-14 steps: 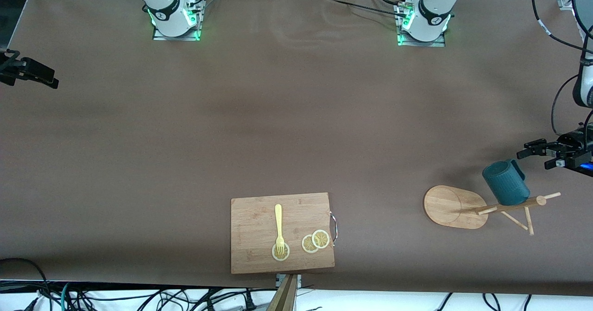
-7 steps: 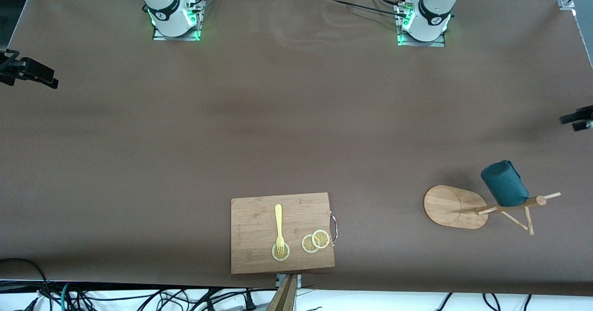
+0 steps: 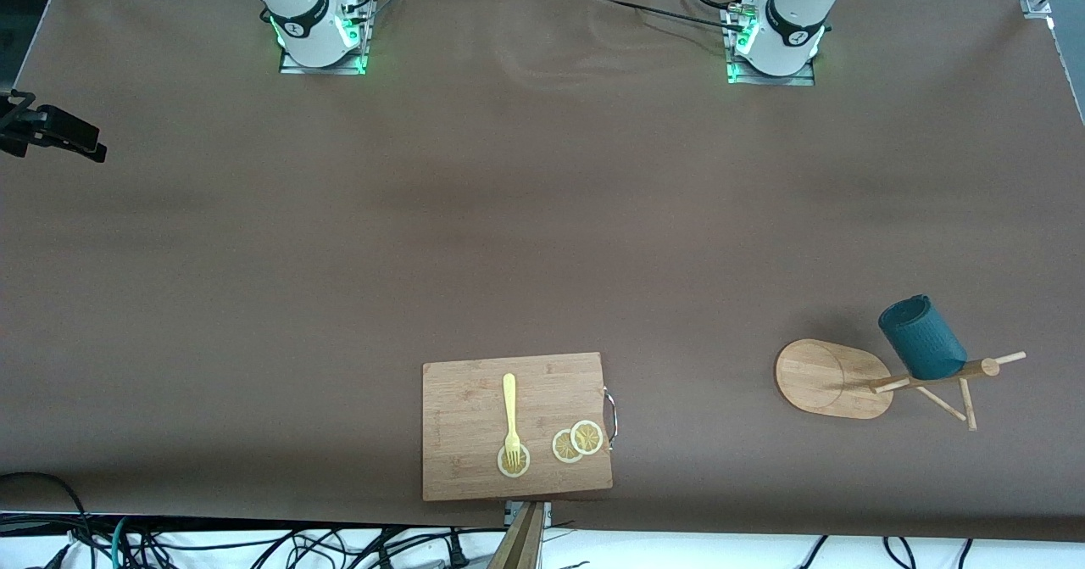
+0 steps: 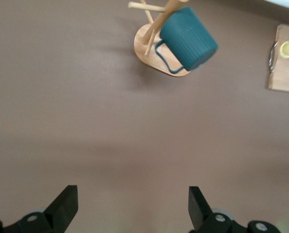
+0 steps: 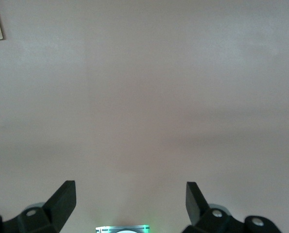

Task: Pass cup and hang on rack

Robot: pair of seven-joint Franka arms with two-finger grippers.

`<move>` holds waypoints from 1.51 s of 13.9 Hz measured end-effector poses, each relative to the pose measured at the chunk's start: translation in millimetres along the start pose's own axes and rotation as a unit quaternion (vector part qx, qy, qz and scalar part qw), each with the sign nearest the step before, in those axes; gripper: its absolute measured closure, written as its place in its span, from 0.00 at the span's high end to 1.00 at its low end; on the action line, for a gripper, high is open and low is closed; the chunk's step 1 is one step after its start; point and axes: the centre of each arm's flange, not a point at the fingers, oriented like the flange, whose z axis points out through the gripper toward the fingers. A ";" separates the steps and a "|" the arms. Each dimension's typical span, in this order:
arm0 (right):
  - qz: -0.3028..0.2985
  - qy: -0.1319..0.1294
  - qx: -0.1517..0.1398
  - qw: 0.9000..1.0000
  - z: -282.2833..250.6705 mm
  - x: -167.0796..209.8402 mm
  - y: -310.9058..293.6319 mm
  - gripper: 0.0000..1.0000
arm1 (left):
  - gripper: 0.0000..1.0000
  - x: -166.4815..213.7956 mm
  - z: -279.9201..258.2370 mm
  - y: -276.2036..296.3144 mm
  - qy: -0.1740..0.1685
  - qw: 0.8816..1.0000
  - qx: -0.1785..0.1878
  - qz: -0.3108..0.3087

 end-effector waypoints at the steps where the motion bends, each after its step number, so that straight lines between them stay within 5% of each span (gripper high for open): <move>1: 0.000 0.000 0.000 1.000 0.0 0.0 0.1 1.00 | 1.00 -11.4 -7.9 20.4 0.007 1.000 0.023 0.006; 10: 0.000 0.000 0.000 1.000 -0.1 0.0 0.2 1.00 | 1.00 -26.3 57.8 208.8 0.018 0.992 0.111 -0.054; 16: 0.001 0.000 0.000 1.000 0.0 0.0 1.1 1.00 | 1.00 2.7 74.8 170.2 0.017 0.994 0.064 -0.088; 21: 0.001 0.000 0.000 1.000 0.0 0.0 1.5 1.00 | 1.00 3.6 65.4 163.9 0.024 0.995 0.063 -0.070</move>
